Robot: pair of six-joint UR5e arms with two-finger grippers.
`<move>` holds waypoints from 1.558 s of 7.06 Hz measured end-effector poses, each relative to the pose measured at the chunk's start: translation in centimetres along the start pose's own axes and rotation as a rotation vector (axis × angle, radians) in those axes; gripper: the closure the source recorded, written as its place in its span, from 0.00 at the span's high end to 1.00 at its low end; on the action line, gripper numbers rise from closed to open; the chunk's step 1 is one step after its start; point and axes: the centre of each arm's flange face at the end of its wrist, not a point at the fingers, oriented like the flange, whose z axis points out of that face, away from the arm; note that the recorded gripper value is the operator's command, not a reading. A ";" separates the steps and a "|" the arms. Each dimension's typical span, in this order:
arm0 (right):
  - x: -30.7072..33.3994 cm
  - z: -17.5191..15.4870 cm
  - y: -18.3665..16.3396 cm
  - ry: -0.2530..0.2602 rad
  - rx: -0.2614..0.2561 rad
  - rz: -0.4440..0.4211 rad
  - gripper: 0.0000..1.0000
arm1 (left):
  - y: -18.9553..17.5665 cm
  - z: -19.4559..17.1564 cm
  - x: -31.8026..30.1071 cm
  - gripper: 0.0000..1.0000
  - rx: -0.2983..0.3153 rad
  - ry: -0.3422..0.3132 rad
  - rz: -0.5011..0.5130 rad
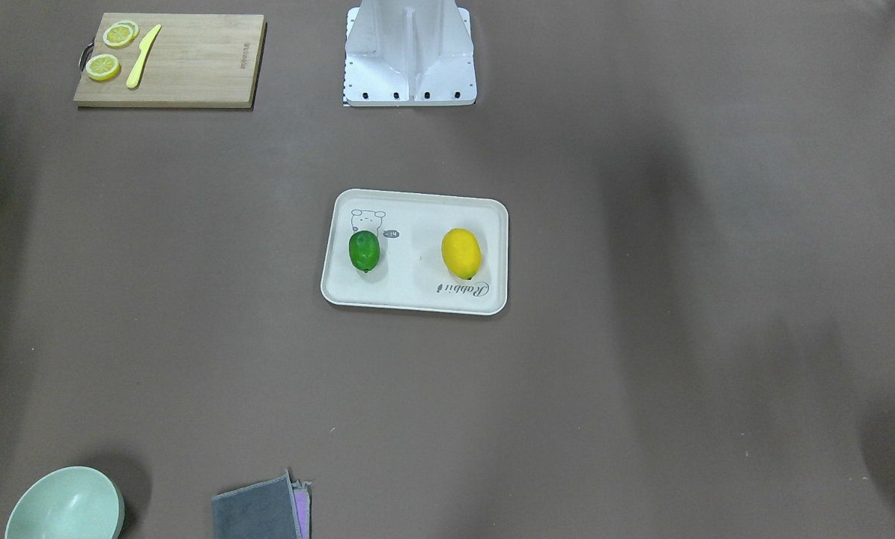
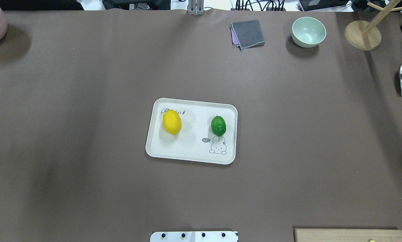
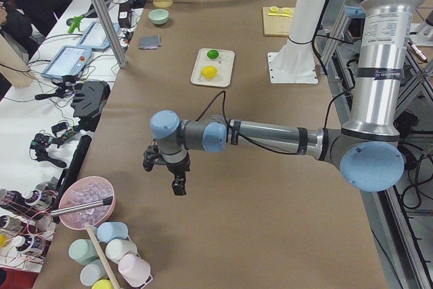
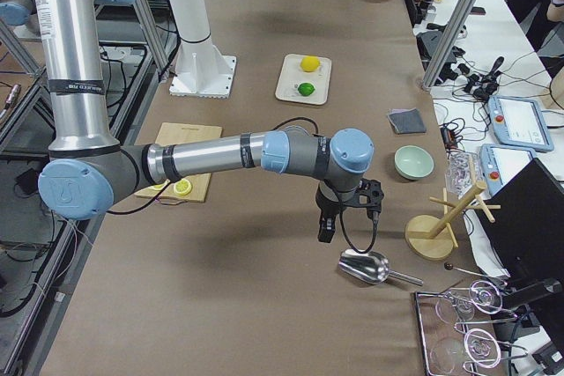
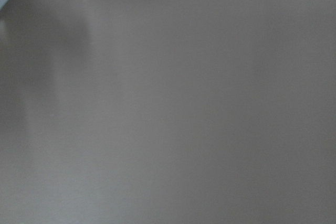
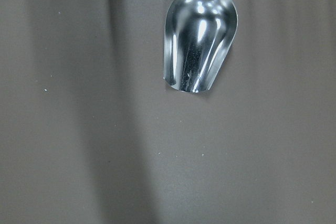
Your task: Place all lemons on tray
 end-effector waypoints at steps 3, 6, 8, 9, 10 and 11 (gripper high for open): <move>0.9 0.4 0.1 0.001 -0.010 0.020 1.00 | 3.3 0.1 -9.2 0.98 -0.005 0.039 0.018; 0.8 0.2 -0.3 -0.003 -0.005 0.016 1.00 | 3.8 -3.1 -7.3 0.98 -0.013 0.056 0.016; 0.8 0.2 -0.4 0.000 -0.001 0.016 1.00 | 4.0 -3.9 -6.7 0.98 -0.007 0.053 0.022; 0.8 0.2 -0.5 0.001 -0.001 0.019 1.00 | 4.0 -3.9 -6.7 0.98 -0.006 0.053 0.023; 0.9 0.3 -0.5 0.002 -0.001 0.022 1.00 | 4.0 -3.9 -6.7 0.98 -0.006 0.052 0.023; 1.0 0.4 -0.5 0.003 -0.002 0.024 1.00 | 4.0 -3.9 -6.7 0.98 -0.006 0.052 0.023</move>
